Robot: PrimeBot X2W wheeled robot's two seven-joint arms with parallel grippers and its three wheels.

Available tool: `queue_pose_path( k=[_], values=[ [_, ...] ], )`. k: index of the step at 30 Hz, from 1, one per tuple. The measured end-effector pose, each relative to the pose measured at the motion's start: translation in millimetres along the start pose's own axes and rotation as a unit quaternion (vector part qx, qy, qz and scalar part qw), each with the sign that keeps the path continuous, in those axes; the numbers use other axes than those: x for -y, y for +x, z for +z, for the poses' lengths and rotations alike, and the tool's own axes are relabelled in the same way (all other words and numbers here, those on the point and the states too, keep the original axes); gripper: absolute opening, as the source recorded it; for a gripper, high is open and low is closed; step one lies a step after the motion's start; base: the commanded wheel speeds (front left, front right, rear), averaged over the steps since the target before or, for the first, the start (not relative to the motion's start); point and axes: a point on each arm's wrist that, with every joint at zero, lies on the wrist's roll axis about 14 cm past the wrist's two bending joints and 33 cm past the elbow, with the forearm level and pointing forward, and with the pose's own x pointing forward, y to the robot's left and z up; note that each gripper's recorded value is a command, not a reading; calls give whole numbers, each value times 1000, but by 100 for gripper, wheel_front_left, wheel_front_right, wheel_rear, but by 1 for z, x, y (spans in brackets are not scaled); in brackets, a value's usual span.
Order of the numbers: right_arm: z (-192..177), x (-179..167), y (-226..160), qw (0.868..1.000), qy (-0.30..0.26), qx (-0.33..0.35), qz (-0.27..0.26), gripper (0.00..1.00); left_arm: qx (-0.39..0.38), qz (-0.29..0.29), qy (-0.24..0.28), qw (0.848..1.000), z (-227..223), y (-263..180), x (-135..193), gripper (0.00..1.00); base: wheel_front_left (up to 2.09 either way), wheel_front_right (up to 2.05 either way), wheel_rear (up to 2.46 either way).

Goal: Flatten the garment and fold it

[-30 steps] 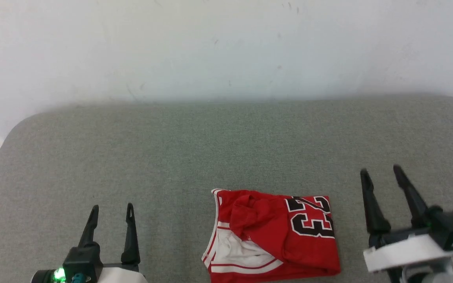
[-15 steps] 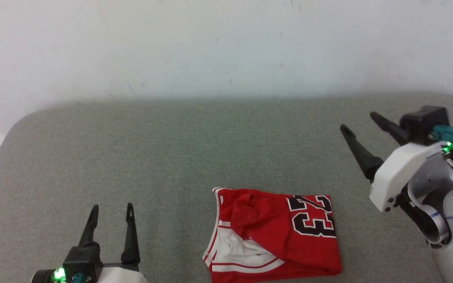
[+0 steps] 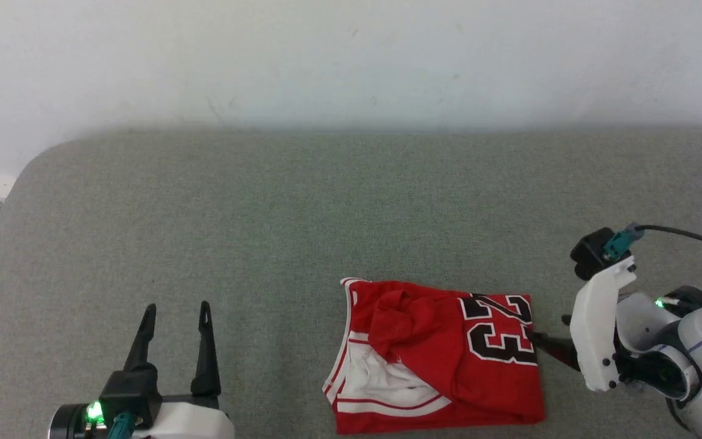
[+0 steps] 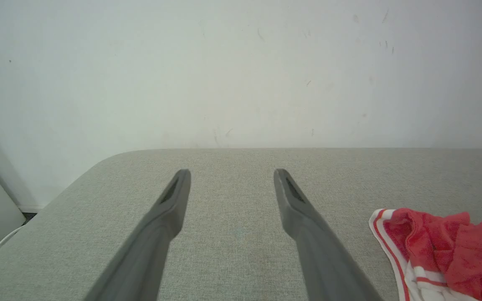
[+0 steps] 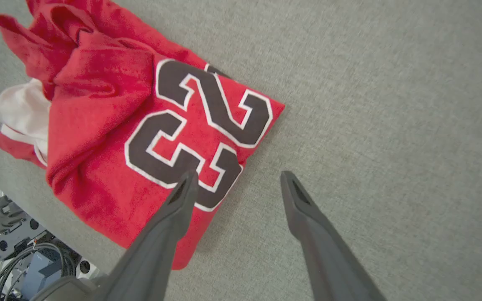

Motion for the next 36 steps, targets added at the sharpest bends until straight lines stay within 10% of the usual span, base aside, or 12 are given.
queue_pose_path(
  k=[15, 16, 17, 36],
  values=[
    [-46, -30, 58, 992, 35, -99, 64, 100, -15, 8, 4, 1000, -11, 18, -3, 100, 0, 0, 0],
    [-45, -30, 58, 993, 32, -95, 65, 35, -16, 9, 5, 1000, -12, 17, -4, 100, 0, 0, 0],
    [-44, -31, 59, 993, 30, -90, 66, 0, -16, 9, 5, 1000, -12, 17, -4, 100, 0, 0, 0],
    [36, 15, -28, 982, -164, 92, -34, 0, 6, -27, -12, 1000, 0, 30, 25, 100, 0, 0, 0]
  ],
)
